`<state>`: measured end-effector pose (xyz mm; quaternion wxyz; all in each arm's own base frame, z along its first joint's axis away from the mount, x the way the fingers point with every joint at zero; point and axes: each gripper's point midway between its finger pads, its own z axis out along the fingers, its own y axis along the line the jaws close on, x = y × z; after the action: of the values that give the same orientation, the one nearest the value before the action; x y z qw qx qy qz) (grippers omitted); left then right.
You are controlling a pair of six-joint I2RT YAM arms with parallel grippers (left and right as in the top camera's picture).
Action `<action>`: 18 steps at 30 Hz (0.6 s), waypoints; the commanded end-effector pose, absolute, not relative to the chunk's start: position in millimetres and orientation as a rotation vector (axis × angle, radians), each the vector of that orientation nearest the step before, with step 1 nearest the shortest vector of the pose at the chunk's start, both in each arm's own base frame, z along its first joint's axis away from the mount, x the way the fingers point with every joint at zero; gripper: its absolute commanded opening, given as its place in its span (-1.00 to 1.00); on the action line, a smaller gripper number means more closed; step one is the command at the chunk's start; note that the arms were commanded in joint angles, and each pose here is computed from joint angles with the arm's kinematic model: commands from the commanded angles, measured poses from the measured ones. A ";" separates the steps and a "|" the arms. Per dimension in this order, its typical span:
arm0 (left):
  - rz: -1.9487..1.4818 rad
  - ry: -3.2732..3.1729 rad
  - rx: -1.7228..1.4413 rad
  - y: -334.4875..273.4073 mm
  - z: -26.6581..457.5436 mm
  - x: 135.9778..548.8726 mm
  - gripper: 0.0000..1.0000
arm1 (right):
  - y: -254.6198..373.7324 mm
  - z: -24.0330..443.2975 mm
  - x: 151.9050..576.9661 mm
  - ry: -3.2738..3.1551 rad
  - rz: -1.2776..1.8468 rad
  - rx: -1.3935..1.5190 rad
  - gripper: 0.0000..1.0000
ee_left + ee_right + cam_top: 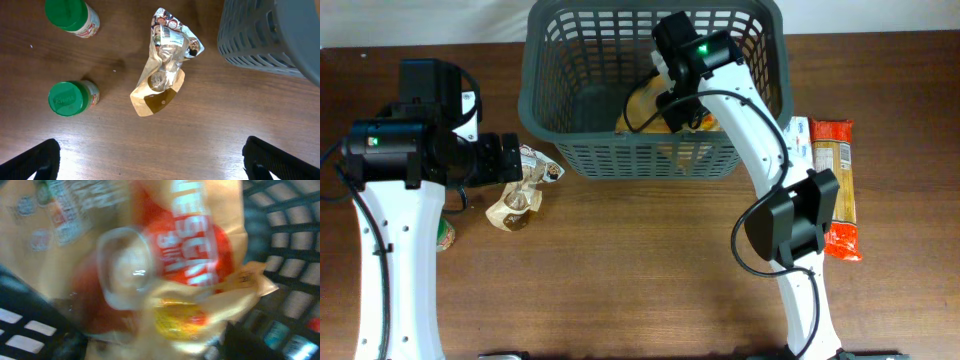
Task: Pack container
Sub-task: 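Open the right gripper in the basket and withdraw it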
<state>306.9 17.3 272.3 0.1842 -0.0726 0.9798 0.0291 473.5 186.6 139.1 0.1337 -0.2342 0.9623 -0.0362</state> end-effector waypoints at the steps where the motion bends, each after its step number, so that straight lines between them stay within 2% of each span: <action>1: 0.093 2.757 -0.214 19.8 273.9 305.5 0.99 | 161.5 224.6 477.8 2.611 -0.234 -0.566 0.67; 7: 0.093 2.757 -0.214 19.8 273.9 305.5 0.99 | 128.8 349.2 458.1 2.352 -0.256 -0.404 0.66; 11: 0.093 2.757 -0.214 19.8 273.9 305.5 0.99 | 65.6 417.0 441.1 2.215 -0.307 -0.202 0.59; 14: 0.093 2.757 -0.214 19.8 273.9 305.5 0.99 | 7.7 431.9 434.6 2.199 -0.356 -0.047 0.59; 15: 0.093 2.757 -0.215 19.9 273.9 305.5 0.99 | -37.3 429.6 432.6 2.213 -0.370 0.104 0.72; 18: 0.093 2.757 -0.214 19.8 273.7 305.5 0.99 | -91.7 403.7 433.4 2.283 -0.298 0.277 0.84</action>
<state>307.0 17.3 272.4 0.1844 -0.0726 0.9797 0.0291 416.2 -40.6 455.1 0.4626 0.0394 0.8738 -0.1447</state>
